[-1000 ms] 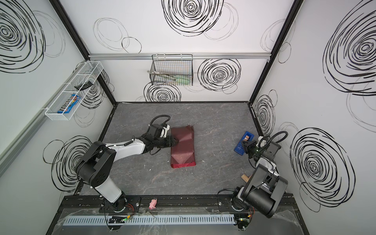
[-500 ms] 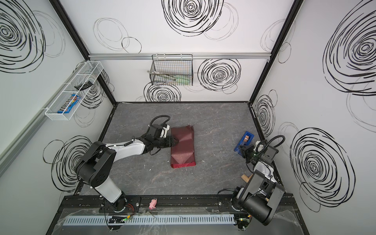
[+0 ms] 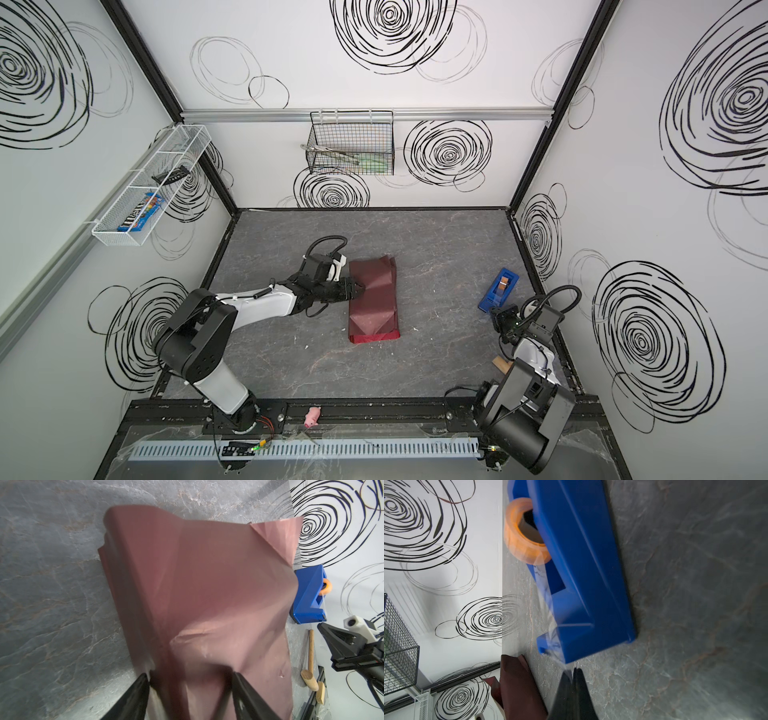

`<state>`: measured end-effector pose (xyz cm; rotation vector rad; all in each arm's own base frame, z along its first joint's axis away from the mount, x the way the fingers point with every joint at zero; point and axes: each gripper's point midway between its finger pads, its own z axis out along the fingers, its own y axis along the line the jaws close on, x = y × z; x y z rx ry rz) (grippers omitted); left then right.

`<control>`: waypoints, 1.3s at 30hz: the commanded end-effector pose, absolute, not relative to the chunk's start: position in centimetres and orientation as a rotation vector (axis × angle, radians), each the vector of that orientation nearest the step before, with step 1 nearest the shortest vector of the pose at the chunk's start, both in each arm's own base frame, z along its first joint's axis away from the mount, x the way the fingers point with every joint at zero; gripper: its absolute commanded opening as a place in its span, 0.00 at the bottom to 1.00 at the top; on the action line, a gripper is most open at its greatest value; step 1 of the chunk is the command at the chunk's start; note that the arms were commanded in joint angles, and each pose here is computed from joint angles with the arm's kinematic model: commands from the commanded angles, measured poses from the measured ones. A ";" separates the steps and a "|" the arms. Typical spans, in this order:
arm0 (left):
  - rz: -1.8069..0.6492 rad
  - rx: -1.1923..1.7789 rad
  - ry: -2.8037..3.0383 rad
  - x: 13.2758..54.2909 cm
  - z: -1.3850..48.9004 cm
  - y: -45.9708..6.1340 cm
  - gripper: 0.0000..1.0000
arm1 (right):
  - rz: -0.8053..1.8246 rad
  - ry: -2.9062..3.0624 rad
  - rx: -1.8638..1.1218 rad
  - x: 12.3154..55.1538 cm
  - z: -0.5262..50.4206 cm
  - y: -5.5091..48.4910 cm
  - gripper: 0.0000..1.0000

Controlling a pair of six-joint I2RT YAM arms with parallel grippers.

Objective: Wrap a gift box in wrapping paper
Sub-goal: Tear off the tape with the cutter, then wrap the gift box with the wrapping paper.

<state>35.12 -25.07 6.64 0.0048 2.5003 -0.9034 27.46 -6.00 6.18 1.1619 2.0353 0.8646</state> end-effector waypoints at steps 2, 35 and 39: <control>-0.768 -0.065 2.621 33.6 3.3 -22.5 0.66 | 0.833 2.057 1.235 27.5 4.3 -6.7 0.00; -0.754 -0.074 2.630 33.6 2.9 -22.3 0.66 | 1.073 1.817 0.445 30.0 18.6 8.4 0.00; -0.746 -0.070 2.628 33.6 2.9 -22.3 0.66 | 1.135 1.832 0.330 31.5 20.2 13.2 0.00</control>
